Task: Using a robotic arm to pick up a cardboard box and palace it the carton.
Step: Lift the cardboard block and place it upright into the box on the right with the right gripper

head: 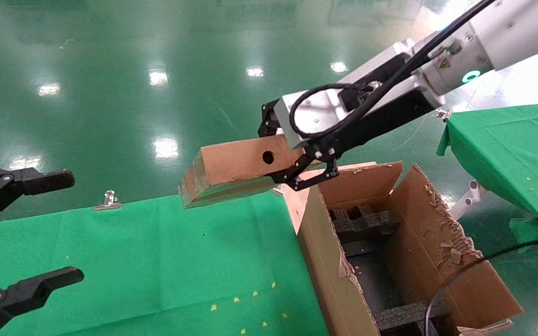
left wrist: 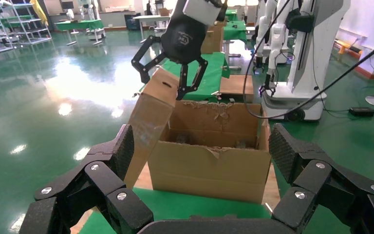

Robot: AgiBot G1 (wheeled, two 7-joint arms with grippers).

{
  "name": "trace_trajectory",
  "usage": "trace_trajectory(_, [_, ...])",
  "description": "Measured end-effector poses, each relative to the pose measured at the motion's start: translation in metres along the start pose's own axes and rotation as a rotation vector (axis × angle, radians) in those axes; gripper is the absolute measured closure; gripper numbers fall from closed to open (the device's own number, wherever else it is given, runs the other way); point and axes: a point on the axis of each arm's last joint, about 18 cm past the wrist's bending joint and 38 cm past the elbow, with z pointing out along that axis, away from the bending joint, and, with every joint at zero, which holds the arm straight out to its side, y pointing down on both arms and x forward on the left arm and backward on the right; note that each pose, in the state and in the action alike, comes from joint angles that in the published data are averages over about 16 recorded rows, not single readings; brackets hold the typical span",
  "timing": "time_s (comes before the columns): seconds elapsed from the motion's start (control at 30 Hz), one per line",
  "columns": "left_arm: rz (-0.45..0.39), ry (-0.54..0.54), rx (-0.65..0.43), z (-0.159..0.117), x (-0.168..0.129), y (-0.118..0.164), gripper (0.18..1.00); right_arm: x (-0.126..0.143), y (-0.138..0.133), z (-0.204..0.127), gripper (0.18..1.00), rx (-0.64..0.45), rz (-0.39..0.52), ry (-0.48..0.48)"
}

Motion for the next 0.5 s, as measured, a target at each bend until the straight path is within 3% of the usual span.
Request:
trace_trajectory(0.23, [0.000,0.000,0.000,0.000,0.000,0.000,0.184,-0.002,0.007,-0.024,0.875,-0.028,0.014,-0.009])
trace_trajectory(0.5, [0.000,0.000,0.000,0.000,0.000,0.000,0.184,-0.019,0.037,-0.063,0.876,-0.120,0.095,-0.003])
